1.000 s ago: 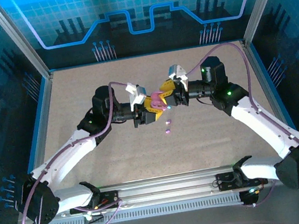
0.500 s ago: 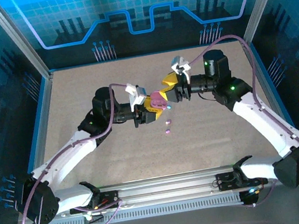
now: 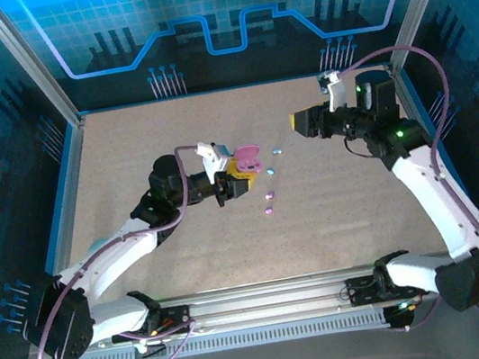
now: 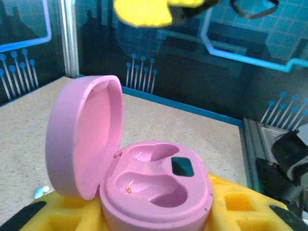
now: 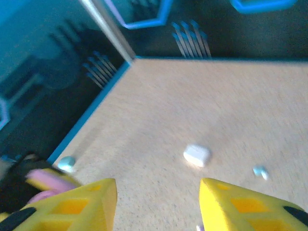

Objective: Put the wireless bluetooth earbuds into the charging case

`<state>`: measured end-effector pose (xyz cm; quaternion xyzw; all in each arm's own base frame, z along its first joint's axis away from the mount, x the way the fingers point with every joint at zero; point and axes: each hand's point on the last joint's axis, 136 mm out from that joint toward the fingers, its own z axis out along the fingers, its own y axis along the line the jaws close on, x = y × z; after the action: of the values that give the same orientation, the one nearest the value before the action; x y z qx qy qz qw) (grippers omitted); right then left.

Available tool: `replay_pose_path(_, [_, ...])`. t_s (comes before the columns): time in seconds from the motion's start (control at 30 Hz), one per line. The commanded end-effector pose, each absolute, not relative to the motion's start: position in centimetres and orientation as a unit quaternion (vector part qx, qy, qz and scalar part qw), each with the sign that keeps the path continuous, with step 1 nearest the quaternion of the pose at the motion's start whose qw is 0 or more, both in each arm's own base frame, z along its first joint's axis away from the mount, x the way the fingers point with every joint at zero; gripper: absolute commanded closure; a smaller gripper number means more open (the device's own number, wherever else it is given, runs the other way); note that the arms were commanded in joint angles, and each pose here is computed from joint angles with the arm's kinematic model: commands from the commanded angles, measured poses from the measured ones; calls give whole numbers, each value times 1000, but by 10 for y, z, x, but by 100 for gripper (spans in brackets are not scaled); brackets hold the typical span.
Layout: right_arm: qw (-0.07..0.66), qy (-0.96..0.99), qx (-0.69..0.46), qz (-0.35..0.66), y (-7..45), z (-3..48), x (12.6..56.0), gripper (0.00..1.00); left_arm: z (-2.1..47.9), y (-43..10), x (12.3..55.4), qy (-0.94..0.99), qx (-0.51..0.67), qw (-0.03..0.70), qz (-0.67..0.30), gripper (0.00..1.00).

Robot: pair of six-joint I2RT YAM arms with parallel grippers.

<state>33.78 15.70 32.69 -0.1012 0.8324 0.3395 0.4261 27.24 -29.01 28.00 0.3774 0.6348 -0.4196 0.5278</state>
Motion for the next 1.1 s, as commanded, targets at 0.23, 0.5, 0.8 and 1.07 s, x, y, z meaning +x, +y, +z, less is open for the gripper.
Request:
replay_pose_path(0.23, [147,941,10,304,165,151,332,60,323,-273,267,594,356,606,-391,68])
replay_pose_path(0.5, [69,957,-30,279,215,94,315,60,331,-269,265,589,353,618,-383,67])
replay_pose_path(0.8, [30,970,-44,238,232,55,306,60,334,-264,264,590,356,625,-368,67])
replay_pose_path(1.07, [15,975,-34,219,237,34,310,60,334,-264,263,591,356,623,-368,67])
